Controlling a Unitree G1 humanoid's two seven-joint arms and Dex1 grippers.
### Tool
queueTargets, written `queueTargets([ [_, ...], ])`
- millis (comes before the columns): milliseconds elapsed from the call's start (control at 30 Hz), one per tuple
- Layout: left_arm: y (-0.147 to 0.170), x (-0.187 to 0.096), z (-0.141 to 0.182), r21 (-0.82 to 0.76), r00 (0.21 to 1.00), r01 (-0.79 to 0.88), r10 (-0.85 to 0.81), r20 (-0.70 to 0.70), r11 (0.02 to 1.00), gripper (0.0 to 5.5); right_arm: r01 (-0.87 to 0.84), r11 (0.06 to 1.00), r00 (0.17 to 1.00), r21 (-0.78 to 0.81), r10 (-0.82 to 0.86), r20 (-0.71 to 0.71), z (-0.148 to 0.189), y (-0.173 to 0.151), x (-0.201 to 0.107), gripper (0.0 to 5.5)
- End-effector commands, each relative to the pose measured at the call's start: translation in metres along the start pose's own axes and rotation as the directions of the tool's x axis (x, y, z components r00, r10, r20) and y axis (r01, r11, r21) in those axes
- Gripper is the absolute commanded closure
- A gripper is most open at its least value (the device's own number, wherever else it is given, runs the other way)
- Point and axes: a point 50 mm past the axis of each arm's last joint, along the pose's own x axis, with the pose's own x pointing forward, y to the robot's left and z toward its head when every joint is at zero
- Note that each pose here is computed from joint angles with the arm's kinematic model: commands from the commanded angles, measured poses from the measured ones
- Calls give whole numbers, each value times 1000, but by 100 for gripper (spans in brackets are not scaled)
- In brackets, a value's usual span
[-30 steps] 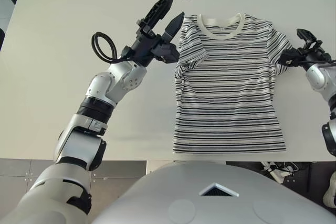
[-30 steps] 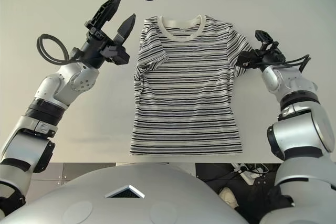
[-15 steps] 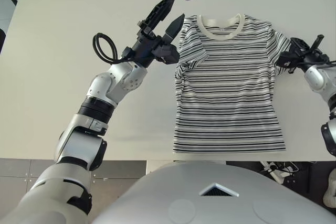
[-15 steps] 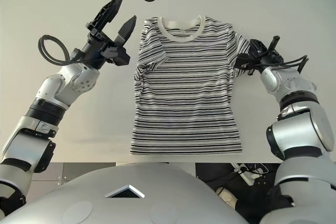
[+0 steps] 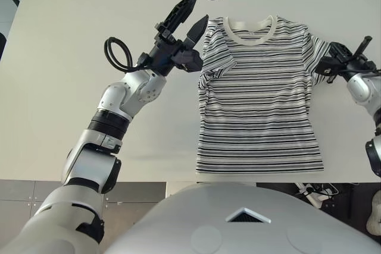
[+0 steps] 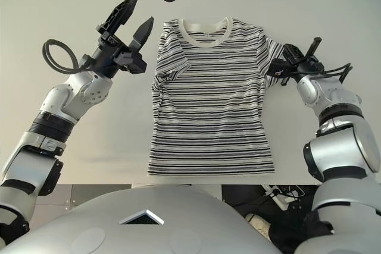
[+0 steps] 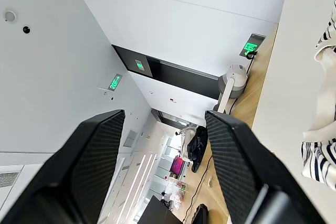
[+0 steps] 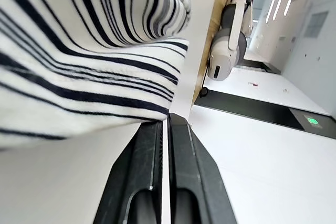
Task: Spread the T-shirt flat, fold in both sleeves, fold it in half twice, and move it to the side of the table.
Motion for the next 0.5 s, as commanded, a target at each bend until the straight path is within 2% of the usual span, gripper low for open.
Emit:
queueTargets([
  [33,3,-2,-5,5,1000,7,-7,-19,1000,264,20,997,998,78,-25,64,15,10,1,538],
  [300,0,-7,-10,-3,999,9,-9,-49,1000,264,101,991,994,90,-103,23,9,-2,2,538],
  [500,-2,-11,-13,-10,997,10,-10,-71,1000,264,164,981,983,104,-171,70,13,-18,4,538],
])
